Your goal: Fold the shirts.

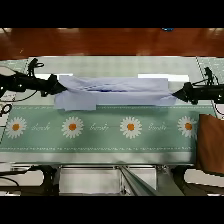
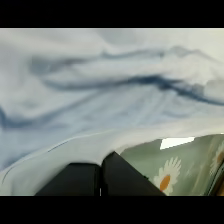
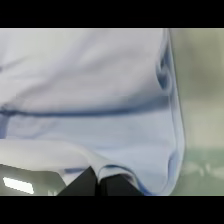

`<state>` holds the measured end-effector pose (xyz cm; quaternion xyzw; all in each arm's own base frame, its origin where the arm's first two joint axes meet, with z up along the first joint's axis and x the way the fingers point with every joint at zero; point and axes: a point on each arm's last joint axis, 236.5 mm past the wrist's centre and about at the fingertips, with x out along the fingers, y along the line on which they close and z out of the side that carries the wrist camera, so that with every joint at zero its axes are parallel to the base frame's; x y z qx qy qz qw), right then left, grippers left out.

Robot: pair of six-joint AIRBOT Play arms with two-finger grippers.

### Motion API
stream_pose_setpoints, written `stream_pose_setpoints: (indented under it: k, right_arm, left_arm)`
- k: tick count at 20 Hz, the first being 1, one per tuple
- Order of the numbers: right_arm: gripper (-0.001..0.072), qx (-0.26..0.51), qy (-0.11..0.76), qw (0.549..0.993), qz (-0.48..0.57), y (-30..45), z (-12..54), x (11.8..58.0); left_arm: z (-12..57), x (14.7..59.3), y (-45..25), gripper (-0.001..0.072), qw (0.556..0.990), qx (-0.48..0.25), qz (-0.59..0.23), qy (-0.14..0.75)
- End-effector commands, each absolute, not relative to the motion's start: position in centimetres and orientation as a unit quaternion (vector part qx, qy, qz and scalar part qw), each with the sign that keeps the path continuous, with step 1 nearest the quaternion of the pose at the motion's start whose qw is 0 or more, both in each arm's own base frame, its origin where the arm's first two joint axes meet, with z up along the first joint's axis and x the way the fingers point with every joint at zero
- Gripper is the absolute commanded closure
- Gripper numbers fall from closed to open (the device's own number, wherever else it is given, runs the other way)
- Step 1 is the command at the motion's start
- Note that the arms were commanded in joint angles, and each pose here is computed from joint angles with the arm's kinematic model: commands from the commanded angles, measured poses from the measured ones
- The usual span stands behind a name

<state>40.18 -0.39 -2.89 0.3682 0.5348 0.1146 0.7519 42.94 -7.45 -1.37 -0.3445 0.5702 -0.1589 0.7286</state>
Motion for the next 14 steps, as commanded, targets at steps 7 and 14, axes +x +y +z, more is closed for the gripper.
stream_pose_setpoints:
  k: [7,14]
  right_arm:
    - [0.0687,0.381,0.511,0.764,0.104,-1.9,-4.7,48.5]
    - [0.0413,0.368,0.507,0.771,0.109,-0.1,-6.9,51.1]
  left_arm:
    - [-3.7,51.8,-8.2,0.0687,0.712,-0.357,-0.17,0.58]
    - [-5.2,52.1,-8.5,0.0314,0.701,-0.358,-0.172,0.593]
